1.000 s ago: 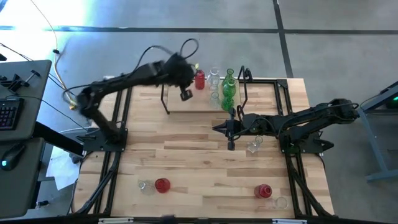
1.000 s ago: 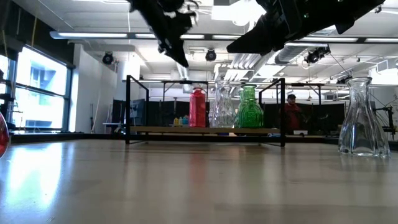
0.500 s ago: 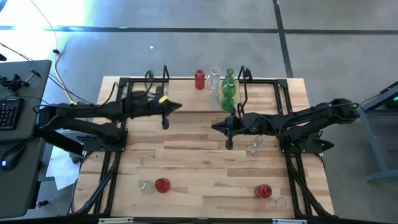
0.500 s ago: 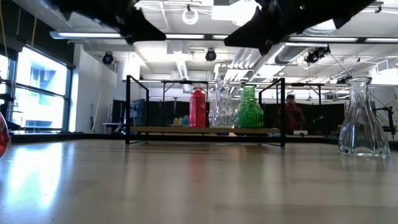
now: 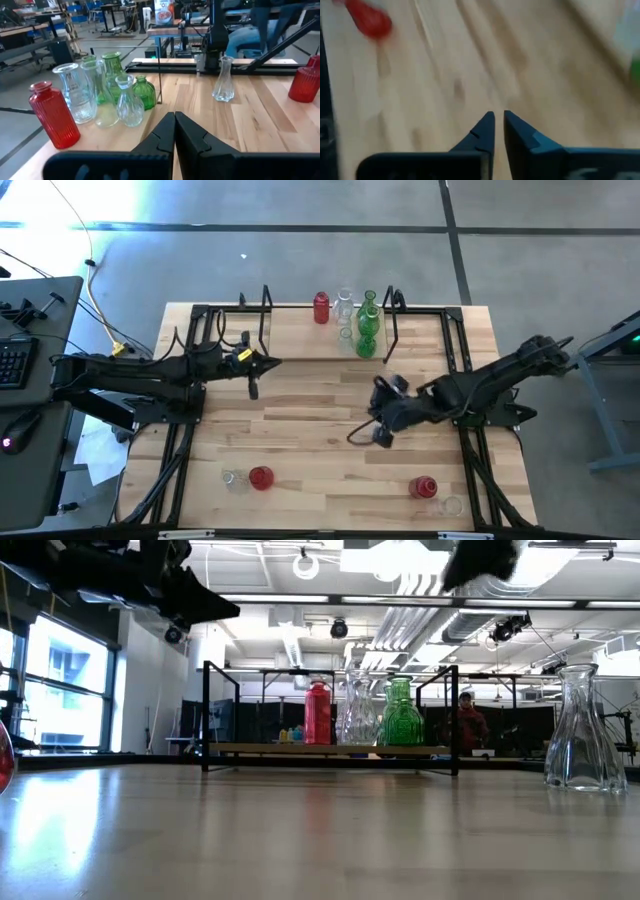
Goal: Sort vases onto shelf
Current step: Put the right red vase aligned with the other red vase on the shelf
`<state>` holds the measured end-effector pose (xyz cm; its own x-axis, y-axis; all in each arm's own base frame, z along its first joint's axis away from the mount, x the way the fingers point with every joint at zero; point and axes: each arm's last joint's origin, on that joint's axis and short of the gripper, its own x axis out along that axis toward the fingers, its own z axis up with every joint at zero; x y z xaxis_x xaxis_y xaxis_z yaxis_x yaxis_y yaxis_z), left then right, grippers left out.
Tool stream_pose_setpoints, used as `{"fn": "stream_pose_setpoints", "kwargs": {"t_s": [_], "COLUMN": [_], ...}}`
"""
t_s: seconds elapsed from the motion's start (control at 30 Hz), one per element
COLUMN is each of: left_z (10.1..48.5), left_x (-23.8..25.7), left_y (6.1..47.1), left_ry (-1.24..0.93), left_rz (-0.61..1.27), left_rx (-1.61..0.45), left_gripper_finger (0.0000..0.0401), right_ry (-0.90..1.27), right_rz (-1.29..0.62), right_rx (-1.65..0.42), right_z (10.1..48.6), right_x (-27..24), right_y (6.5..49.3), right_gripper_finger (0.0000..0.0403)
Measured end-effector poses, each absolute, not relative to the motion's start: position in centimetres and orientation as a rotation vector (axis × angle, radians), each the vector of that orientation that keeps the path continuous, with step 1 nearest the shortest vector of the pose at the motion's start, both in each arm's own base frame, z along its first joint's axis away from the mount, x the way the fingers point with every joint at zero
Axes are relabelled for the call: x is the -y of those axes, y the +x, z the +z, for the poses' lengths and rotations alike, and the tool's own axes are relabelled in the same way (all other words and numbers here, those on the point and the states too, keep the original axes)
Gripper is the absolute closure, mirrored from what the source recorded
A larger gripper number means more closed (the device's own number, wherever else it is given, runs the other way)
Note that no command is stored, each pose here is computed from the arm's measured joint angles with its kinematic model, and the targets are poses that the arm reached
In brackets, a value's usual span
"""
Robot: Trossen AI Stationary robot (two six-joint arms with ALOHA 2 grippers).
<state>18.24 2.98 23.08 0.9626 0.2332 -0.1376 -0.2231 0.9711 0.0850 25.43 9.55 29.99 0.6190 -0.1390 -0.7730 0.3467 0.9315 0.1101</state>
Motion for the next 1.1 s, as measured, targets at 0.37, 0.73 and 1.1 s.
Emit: {"fn": "stream_pose_setpoints", "kwargs": {"t_s": [0.37,0.73,1.1], "left_z": [22.8,22.8,22.8], "left_x": [-2.5,-2.4,-2.4], "left_y": [18.3,18.3,18.3], "left_ry": [0.066,0.076,0.074], "left_rz": [0.174,0.168,0.168], "left_rx": [-0.161,-0.162,-0.162], "left_gripper_finger": [0.0401,0.0401,0.0401], "right_ry": [0.746,0.994,0.973], "right_rz": [-0.465,-0.658,-0.734], "right_rx": [-1.247,-1.436,-1.528], "right_z": [30.4,29.0,26.6], "right_x": [-16.0,-20.3,-22.3], "right_y": [21.8,19.0,19.3], "right_gripper_finger": [0.0238,0.0156,0.0155]}}
